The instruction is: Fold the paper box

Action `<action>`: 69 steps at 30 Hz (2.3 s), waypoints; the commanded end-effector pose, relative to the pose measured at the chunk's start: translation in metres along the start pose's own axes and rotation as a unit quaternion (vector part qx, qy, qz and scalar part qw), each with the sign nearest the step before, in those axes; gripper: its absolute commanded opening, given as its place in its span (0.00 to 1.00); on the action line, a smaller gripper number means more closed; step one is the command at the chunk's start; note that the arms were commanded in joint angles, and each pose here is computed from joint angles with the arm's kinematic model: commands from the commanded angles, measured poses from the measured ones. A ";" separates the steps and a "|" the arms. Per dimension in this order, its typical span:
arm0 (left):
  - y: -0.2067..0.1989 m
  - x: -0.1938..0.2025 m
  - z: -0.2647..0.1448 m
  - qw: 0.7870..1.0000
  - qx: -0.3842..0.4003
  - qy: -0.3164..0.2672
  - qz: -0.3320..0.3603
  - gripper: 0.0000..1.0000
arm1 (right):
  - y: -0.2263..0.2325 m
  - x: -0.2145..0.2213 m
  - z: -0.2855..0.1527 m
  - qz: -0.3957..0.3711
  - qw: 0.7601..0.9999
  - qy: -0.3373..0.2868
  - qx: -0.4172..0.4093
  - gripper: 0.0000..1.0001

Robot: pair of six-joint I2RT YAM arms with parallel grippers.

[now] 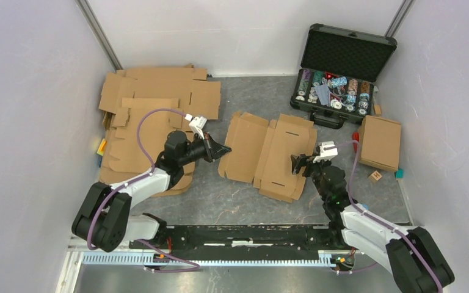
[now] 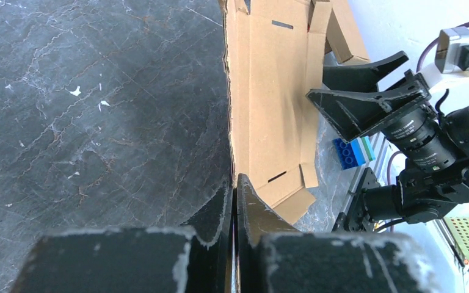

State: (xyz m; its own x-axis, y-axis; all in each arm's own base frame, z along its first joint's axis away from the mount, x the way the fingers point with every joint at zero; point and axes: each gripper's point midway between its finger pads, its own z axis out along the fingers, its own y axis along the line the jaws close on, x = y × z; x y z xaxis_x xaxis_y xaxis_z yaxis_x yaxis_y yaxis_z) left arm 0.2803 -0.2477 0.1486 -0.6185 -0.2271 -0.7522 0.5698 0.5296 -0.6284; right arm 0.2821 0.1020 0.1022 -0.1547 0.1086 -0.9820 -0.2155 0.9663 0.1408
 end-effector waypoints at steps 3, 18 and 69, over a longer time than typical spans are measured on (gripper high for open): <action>-0.006 -0.018 -0.007 0.999 -0.004 -0.040 0.015 0.02 | -0.001 0.013 0.010 0.008 0.998 0.059 0.019 0.96; -0.006 -0.024 -0.015 0.998 -0.020 -0.058 0.030 0.02 | 0.047 0.008 -0.005 -0.083 0.986 0.125 -0.070 0.98; -0.003 -0.014 -0.002 1.000 -0.011 -0.014 0.013 0.02 | 0.153 0.059 -0.013 -0.282 0.928 0.201 -0.134 0.54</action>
State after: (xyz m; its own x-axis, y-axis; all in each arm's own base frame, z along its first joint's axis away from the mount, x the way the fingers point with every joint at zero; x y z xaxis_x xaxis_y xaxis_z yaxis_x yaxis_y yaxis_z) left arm 0.2807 -0.2398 0.1446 -0.6247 -0.2375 -0.7439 0.5278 0.5737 -0.6264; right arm 0.2157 0.2601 0.0427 -0.3026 -0.5959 -0.7439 -0.6720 0.6869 -0.2768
